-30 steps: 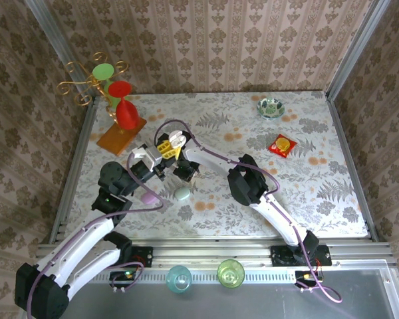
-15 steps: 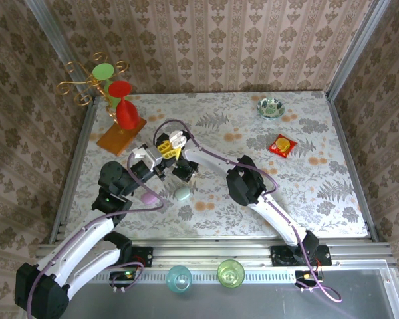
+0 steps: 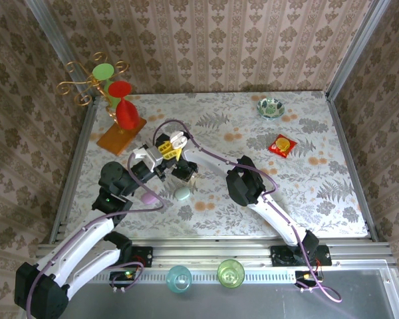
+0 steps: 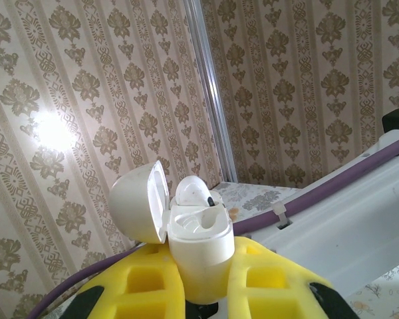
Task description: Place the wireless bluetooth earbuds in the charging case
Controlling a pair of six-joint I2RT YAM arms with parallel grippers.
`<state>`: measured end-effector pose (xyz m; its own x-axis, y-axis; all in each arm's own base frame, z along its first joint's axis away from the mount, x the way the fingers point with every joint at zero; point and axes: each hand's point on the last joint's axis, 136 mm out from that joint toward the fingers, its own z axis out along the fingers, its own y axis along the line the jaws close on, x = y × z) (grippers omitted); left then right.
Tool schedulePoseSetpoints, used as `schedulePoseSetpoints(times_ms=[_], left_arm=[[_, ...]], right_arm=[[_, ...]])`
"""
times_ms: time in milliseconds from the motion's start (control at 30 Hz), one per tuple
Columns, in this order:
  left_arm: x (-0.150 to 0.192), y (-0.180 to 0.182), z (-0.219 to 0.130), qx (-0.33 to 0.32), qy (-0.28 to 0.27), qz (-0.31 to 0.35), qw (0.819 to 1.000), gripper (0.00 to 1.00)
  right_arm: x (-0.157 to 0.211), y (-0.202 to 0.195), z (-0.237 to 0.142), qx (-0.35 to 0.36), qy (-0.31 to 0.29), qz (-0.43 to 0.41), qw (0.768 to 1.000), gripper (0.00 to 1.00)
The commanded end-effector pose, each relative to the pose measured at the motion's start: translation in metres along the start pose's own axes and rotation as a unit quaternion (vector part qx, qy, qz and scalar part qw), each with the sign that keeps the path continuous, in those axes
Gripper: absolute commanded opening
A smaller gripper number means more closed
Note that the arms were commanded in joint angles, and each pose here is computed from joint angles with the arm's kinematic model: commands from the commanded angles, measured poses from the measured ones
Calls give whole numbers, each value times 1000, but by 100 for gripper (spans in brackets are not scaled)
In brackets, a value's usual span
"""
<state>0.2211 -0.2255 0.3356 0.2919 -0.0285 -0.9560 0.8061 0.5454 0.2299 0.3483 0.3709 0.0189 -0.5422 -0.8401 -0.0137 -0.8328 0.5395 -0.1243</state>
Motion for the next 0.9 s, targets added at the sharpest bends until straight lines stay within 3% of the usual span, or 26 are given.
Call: schedulePoseSetpoints(times_ms=[0,367,633,867], left_arm=[[-21,0,3,7,-25,19,999,0],[-29,-4,4,16,-35,16,999,0],[-25,-7,12,23,-38,12,999,0],[-12,-2,22,16,-28,9,999,0]], right_arm=[[1,-3,13,3,3,14,1000,22],[15,-39,-57,-26,-143,142,979,22],[66,-96,-113,-32,-255,271,928,22],[95,-105,-187,-35,-350,295,888,22]])
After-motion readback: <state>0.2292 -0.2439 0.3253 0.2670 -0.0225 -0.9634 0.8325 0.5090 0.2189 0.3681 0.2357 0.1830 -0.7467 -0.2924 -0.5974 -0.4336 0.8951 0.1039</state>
